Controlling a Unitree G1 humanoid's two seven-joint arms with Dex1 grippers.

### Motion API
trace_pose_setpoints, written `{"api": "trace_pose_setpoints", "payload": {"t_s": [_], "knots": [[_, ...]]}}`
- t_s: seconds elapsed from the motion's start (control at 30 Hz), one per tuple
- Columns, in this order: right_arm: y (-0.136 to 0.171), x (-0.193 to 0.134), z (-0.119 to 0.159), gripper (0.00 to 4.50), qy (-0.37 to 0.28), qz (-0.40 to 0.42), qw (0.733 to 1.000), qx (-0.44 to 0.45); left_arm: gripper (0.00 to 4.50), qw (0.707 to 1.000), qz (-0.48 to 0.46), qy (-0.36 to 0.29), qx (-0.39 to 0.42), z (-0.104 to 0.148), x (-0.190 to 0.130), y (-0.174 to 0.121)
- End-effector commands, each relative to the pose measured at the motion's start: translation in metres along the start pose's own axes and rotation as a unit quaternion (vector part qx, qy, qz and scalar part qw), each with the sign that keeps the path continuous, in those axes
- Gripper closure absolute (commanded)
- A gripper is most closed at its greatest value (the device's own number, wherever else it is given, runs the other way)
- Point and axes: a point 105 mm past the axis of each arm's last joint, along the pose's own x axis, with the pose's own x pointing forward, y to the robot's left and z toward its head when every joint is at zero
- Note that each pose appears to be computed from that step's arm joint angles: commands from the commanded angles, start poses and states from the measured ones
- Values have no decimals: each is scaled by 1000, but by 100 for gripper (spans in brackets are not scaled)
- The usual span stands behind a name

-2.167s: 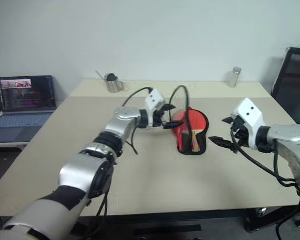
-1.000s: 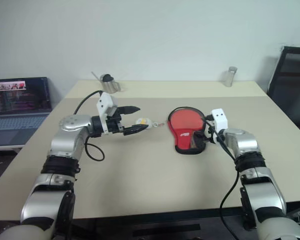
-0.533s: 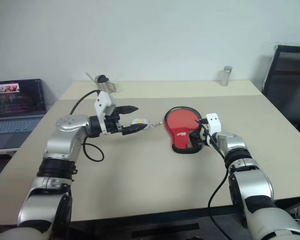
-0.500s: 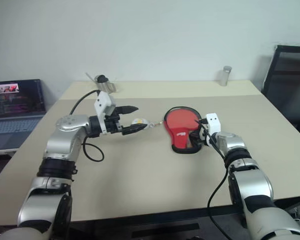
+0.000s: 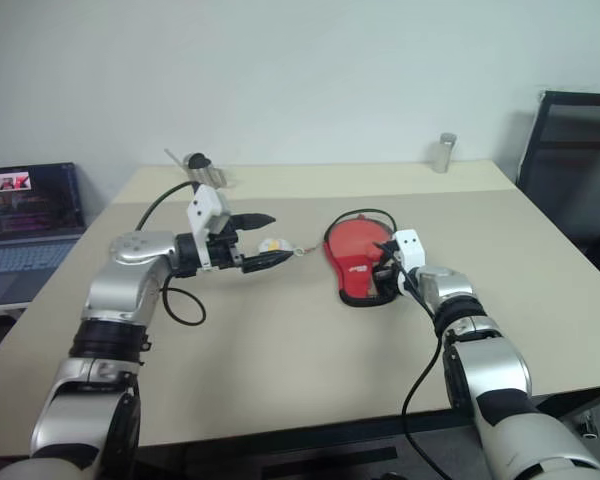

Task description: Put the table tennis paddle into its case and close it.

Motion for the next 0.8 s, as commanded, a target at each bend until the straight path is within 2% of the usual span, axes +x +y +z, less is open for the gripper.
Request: {"api": "trace_pose_setpoints", "payload": {"t_s": [0.03,0.23,0.43,0.8], "knots": [[16,7,-14,445,27,30,999,13,0,1000,-21,1,9,5,-14,-5],[37,8,-6,445,22,84,996,11,0,998,-52,35,-11,-12,-34,-18],[63,-3,-4,445,22,147,989,4,0,996,-77,42,-30,-19,-40,-33],[81,-38,-17,445,30,164,986,18,0,990,-120,51,-48,-23,-41,-53]]}}
